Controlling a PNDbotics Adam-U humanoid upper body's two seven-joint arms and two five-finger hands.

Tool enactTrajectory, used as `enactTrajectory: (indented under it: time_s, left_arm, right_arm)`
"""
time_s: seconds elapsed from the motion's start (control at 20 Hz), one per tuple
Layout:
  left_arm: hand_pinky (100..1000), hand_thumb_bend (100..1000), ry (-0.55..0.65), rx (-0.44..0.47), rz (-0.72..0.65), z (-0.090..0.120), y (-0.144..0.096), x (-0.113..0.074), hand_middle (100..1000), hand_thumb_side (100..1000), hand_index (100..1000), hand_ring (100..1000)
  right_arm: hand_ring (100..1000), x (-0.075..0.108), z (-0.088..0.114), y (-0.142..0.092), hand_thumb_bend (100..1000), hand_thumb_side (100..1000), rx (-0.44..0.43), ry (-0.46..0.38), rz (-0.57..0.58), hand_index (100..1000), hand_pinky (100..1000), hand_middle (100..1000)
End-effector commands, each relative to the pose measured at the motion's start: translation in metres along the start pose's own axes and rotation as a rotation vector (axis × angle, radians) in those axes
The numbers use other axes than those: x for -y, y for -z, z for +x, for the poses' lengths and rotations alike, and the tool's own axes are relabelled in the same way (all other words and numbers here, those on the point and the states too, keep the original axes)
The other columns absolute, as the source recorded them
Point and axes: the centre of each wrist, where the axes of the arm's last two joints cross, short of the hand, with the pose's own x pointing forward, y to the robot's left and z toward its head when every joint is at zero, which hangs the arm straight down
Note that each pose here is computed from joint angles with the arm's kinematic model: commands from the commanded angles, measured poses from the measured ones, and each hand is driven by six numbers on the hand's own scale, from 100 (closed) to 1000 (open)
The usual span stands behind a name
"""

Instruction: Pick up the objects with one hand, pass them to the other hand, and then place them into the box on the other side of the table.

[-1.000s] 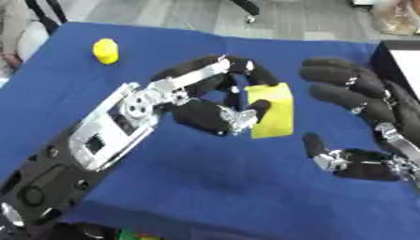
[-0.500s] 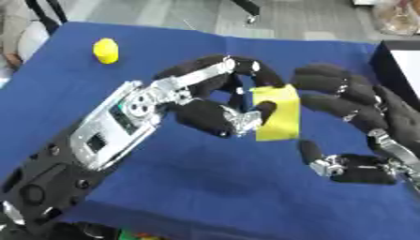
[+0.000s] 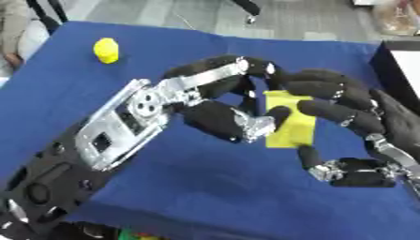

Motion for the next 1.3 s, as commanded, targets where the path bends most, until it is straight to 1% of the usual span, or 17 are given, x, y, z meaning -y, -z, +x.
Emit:
enactTrajectory:
  time_s: [0.05,0.35,0.7,1.3]
  left_arm:
    - [603,100,0.003,0.052,-0.023,0.014,0.002,0.000,269,328,680,217]
    - [605,100,-0.009,0.065,-0.019,0.017,0.002,-0.001,269,332,681,217]
    - [607,100,0.005,0.071,0.025,0.017,0.002,-0.007,269,340,681,217]
    - [608,100,0.008,0.059,0.072,0.011,0.001,-0.013,268,342,682,218]
  right_arm:
    - [955,0.007,0.001,0.003,100,100,0.018,-0.027,0.006,1000,941,930]
    - [955,0.006,0.001,0.003,100,100,0.018,-0.028,0.006,1000,942,929]
    - [957,0.006,0.002,0.002,100,100,0.022,-0.024,0.006,1000,943,932]
    - [959,0.006,0.002,0.002,100,100,0.026,-0.017,0.006,1000,945,934]
